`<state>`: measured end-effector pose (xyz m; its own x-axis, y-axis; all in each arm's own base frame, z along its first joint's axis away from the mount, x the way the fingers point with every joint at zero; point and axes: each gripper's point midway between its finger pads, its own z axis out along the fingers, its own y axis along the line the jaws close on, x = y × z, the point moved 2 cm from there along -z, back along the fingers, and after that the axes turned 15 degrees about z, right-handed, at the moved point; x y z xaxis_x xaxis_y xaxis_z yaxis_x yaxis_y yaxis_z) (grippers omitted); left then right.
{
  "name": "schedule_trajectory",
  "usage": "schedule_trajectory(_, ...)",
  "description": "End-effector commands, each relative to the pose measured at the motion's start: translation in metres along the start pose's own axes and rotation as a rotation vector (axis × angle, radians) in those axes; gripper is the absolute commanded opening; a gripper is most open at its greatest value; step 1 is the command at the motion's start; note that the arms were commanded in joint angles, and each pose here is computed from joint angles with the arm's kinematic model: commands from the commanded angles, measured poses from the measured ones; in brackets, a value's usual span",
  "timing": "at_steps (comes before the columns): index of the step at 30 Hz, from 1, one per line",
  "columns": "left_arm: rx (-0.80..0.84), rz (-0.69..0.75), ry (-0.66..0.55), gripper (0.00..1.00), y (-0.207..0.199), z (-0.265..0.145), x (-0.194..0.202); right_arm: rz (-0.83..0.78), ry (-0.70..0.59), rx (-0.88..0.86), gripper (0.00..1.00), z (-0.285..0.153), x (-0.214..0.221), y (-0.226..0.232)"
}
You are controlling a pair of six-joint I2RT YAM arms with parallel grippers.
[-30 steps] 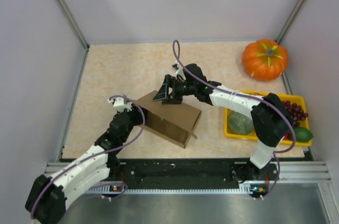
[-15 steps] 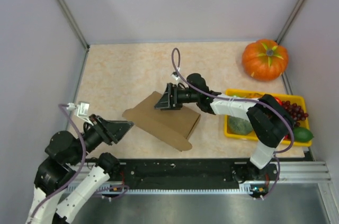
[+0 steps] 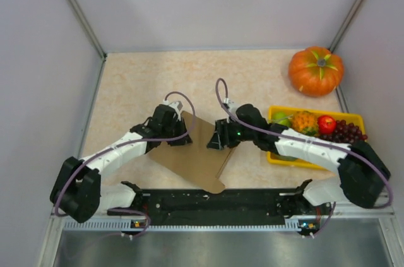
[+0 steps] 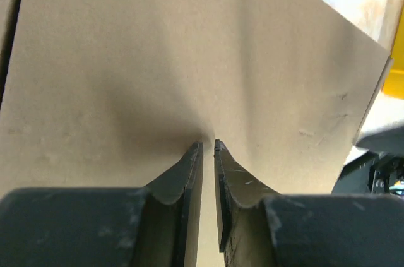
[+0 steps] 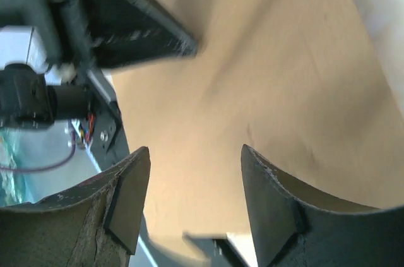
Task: Fold the paper box
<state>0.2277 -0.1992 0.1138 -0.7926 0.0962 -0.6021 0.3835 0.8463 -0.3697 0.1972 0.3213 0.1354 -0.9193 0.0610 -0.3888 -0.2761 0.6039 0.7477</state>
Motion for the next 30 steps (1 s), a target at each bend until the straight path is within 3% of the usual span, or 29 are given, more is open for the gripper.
schedule_trajectory(1,0.005,0.029,-0.101,0.19,0.012,0.023,-0.001,0.037,0.021,0.030,0.61,-0.045,0.034,-0.010)
schedule_trajectory(4,0.062,0.000,-0.138,0.19,0.011,0.031,0.015,0.140,-0.029,0.103,0.81,-0.066,0.051,-0.034)
schedule_trajectory(5,0.087,-0.011,-0.150,0.21,0.008,0.030,0.016,0.150,-0.029,0.105,0.94,-0.068,0.059,-0.043)
schedule_trajectory(8,0.126,-0.031,-0.183,0.29,0.002,0.021,0.019,0.230,-0.046,0.059,0.99,-0.068,0.067,-0.051)
schedule_trajectory(9,0.140,-0.020,-0.242,0.40,-0.003,0.008,0.008,0.248,-0.081,-0.007,0.99,-0.065,0.055,-0.046)
schedule_trajectory(10,0.123,-0.010,-0.241,0.44,-0.002,0.001,0.009,0.291,-0.076,-0.020,0.98,-0.058,0.052,-0.048)
schedule_trajectory(12,0.031,0.013,-0.371,0.53,0.003,-0.027,-0.021,0.283,-0.124,-0.072,0.90,-0.049,0.034,-0.048)
schedule_trajectory(15,-0.109,-0.005,-0.396,0.64,0.025,-0.051,-0.029,0.262,-0.111,-0.020,0.75,-0.028,0.011,-0.057)
schedule_trajectory(17,-0.166,-0.067,-0.346,0.72,0.048,-0.052,-0.025,0.231,-0.111,0.060,0.65,-0.019,-0.015,-0.071)
schedule_trajectory(19,-0.119,-0.125,-0.281,0.77,0.055,-0.046,-0.020,0.202,-0.175,0.141,0.62,-0.022,-0.048,-0.088)
schedule_trajectory(23,-0.160,-0.205,-0.218,0.75,0.088,-0.028,-0.013,0.116,-0.182,0.269,0.45,-0.017,-0.101,-0.115)
schedule_trajectory(24,-0.167,-0.206,-0.235,0.74,0.092,-0.024,-0.015,0.105,-0.146,0.313,0.45,-0.007,-0.103,-0.128)
schedule_trajectory(26,-0.155,-0.225,-0.251,0.73,0.093,-0.020,-0.015,0.034,-0.139,0.361,0.52,-0.006,-0.125,-0.126)
schedule_trajectory(28,-0.136,-0.214,-0.267,0.72,0.092,-0.019,-0.011,0.020,-0.136,0.369,0.76,-0.012,-0.129,-0.121)
schedule_trajectory(30,-0.121,-0.187,-0.281,0.75,0.089,-0.022,-0.004,0.030,-0.126,0.351,0.85,-0.019,-0.118,-0.115)
